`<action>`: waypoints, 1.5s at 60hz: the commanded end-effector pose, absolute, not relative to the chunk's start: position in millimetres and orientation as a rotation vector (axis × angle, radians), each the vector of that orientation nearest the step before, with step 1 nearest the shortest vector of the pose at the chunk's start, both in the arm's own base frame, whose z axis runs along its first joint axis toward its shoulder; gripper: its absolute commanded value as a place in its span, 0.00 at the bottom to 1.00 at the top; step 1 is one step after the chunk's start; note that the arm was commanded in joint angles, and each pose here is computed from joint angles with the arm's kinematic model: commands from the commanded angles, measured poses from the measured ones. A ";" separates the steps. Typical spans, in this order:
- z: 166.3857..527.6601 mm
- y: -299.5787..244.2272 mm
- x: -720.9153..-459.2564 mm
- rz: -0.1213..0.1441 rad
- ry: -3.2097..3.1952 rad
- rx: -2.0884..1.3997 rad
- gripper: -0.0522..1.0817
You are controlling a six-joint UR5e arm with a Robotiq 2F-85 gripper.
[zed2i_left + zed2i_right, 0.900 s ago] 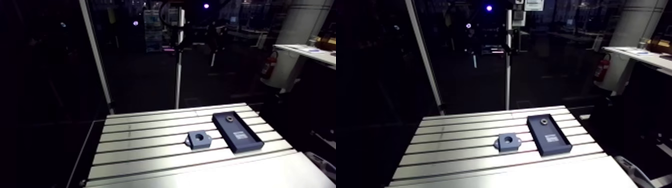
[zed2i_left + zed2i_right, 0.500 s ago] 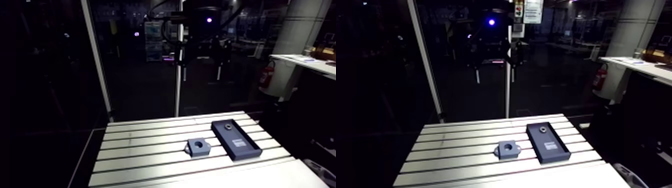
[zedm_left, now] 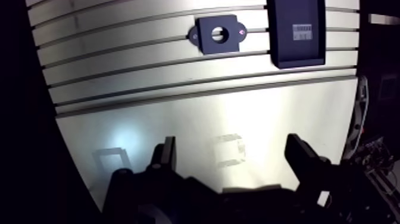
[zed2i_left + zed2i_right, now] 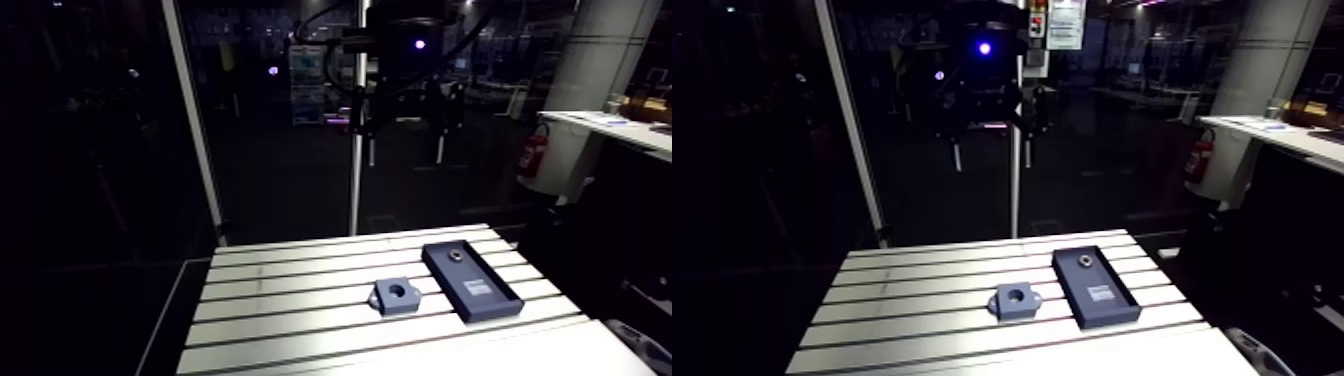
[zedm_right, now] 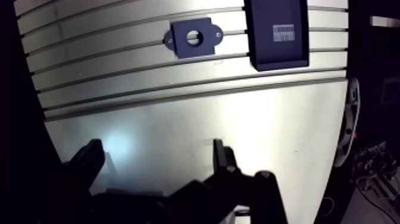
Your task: Pick up the bearing and press it into the housing until flush.
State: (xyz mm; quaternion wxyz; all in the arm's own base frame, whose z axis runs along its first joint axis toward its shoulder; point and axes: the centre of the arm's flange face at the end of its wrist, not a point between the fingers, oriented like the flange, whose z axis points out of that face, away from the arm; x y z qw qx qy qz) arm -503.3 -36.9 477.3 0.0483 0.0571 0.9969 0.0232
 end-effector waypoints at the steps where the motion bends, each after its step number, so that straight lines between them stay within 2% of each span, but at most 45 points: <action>1: 479.0 -32.6 -505.3 0.083 3.045 0.182 0.05; 14: 475.6 -23.0 -506.4 0.077 3.045 0.124 0.05; 31: 465.0 41.3 -515.5 0.077 3.105 0.106 0.05; 40: 446.9 70.9 -528.2 0.077 3.120 0.069 0.05; 51: 423.4 91.0 -547.8 0.097 3.146 -0.003 0.05; 63: 397.0 111.2 -566.8 0.101 3.153 -0.030 0.05; 75: 363.0 123.0 -589.5 0.085 3.136 -0.032 0.05; 84: 349.1 130.1 -596.9 0.083 3.133 -0.025 0.05; 90: 334.2 144.4 -600.3 0.072 3.118 0.004 0.05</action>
